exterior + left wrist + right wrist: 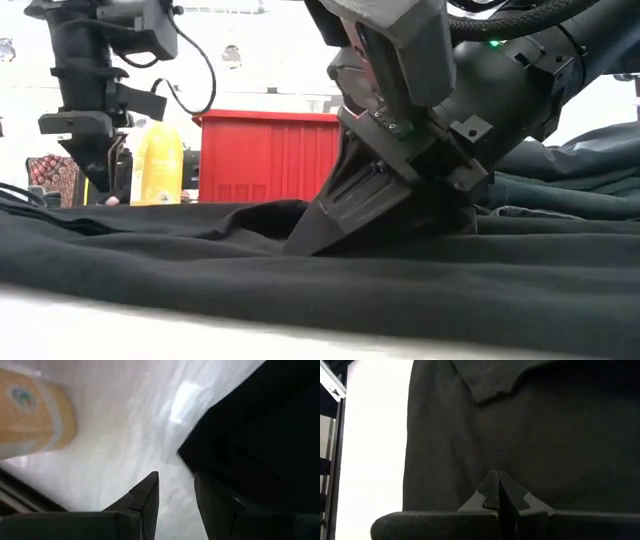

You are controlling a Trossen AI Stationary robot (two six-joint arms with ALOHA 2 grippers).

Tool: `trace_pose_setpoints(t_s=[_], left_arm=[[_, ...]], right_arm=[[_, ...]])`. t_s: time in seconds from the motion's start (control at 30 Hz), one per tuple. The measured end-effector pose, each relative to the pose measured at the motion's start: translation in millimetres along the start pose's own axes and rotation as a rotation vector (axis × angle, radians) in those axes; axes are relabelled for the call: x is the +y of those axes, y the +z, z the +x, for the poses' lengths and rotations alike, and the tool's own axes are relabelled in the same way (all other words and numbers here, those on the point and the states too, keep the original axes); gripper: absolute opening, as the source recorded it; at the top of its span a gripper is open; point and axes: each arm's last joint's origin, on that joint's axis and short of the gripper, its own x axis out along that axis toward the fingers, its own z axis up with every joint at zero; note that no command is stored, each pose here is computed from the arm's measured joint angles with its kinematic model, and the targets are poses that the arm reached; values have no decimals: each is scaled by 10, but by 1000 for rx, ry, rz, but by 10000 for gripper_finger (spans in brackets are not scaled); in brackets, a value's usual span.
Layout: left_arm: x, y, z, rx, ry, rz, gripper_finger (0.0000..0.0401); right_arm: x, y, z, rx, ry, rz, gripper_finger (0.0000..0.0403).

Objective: Fold Laundry from Bin
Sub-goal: Fold the black shirt

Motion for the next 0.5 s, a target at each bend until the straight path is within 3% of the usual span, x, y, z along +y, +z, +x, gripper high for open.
trace_pose_setpoints(t_s=[0.07,0.27,0.5], left_arm=[[-7,43,-62,-5,-51,19,114],[-181,128,-260,-157,-349,273,114],[-271,119,-202,-133,-324,354,114]], right_arm=[[10,22,-22,-2,5,-14,16],[54,212,-214,-14,2,-75,17],[13,697,-550,-77,-55,-253,30]])
